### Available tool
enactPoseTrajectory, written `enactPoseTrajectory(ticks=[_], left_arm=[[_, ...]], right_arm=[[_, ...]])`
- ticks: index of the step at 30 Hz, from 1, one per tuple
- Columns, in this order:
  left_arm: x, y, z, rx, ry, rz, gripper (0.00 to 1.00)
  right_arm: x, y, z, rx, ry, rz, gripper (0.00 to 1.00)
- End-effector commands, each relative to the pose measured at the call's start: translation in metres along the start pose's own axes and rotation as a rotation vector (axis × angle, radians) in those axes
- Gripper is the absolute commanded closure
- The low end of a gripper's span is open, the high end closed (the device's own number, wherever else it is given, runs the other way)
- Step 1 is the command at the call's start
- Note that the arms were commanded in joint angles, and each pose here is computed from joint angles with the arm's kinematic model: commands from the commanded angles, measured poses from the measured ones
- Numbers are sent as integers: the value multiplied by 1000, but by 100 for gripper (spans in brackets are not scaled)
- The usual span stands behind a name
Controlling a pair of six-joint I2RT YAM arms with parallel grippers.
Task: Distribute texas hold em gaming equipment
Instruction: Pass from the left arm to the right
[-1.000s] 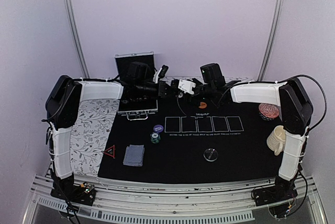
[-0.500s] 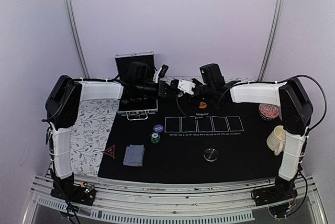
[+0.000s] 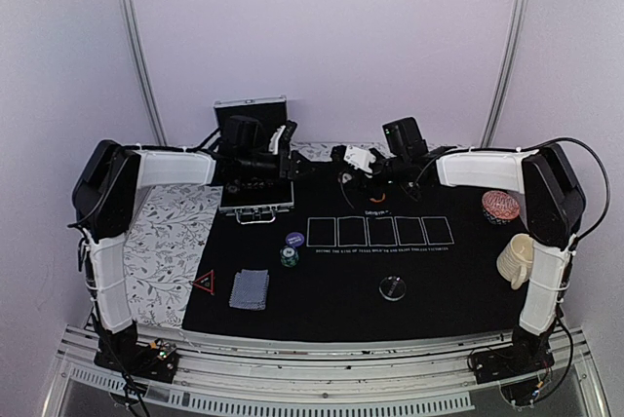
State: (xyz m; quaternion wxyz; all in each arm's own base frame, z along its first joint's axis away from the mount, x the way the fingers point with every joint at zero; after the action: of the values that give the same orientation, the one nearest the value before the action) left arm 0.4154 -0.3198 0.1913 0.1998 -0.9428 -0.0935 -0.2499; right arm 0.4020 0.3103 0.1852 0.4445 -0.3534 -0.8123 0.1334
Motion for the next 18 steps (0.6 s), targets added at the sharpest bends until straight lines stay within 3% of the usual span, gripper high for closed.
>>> enactPoseTrajectory(ticks=[1, 8, 18], left_arm=[[33, -60, -20, 23, 106, -140, 43], [28, -101, -15, 190, 186, -215, 42], [17, -110, -11, 265, 244, -168, 42]], right_arm=[[-34, -34, -34, 4, 177, 50, 88], [-133, -58, -80, -131, 506, 346, 86], [-187, -45, -83, -132, 678, 464, 86]])
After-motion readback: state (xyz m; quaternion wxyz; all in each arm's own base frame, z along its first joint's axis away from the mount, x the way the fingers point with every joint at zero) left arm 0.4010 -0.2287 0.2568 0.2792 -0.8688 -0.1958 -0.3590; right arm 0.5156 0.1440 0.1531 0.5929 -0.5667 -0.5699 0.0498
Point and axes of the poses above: each gripper's point midway between its finger pads, its own y axis out along the fingers, its own z axis along the line the jaws close on, x = y × z, the point moved 6 cm from there along -y, back along the fingers, and after that the axes turned 14 degrees about -y, right-handed, at the moved point
